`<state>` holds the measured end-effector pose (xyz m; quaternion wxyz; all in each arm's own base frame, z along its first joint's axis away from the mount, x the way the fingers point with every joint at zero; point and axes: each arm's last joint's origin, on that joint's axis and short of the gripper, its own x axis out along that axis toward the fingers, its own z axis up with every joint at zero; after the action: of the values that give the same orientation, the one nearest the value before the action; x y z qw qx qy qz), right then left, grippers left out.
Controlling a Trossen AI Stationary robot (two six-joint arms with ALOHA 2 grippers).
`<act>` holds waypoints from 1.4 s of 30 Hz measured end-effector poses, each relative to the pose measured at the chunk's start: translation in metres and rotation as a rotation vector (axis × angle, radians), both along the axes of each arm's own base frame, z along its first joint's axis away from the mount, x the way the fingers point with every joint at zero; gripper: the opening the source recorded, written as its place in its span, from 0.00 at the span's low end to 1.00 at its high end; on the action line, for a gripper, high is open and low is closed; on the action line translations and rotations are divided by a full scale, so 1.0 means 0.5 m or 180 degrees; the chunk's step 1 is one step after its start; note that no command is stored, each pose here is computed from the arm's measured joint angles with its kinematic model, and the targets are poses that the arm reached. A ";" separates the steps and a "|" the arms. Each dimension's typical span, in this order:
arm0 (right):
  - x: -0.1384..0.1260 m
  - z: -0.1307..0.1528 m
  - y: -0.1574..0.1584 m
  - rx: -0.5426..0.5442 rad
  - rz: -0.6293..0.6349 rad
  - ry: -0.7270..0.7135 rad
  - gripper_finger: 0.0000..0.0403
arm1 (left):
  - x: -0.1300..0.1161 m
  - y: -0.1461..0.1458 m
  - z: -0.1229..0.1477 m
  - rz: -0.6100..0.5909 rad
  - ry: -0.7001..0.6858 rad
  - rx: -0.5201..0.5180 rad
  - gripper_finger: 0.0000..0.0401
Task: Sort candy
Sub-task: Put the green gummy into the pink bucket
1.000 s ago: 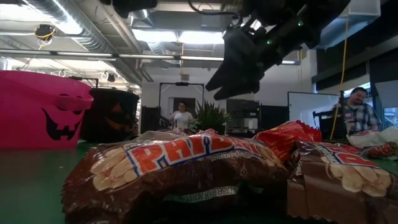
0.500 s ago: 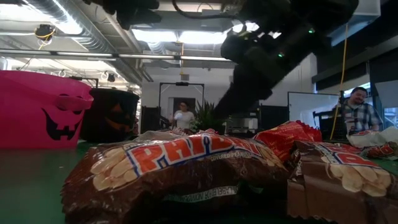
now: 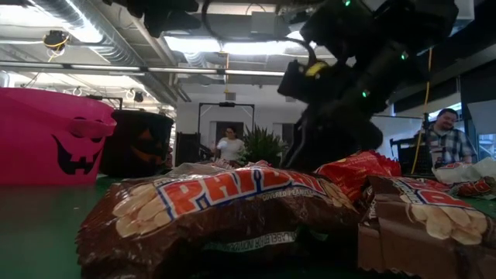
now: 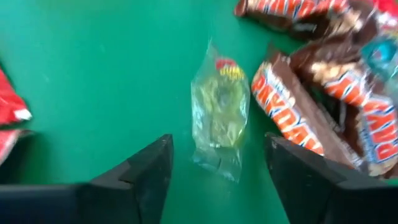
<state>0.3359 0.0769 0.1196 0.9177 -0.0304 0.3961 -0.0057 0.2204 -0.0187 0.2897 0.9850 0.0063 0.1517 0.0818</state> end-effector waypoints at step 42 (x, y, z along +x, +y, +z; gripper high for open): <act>-0.021 0.182 -0.011 0.0037 -0.0281 -0.1126 0.00 | 0.038 -0.033 -0.054 -0.0189 0.0417 0.0001 0.55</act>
<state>0.3251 0.0713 0.2106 0.9721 -0.0061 0.2295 -0.0489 0.2395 -0.0351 0.2629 0.9750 0.0163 0.2156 0.0519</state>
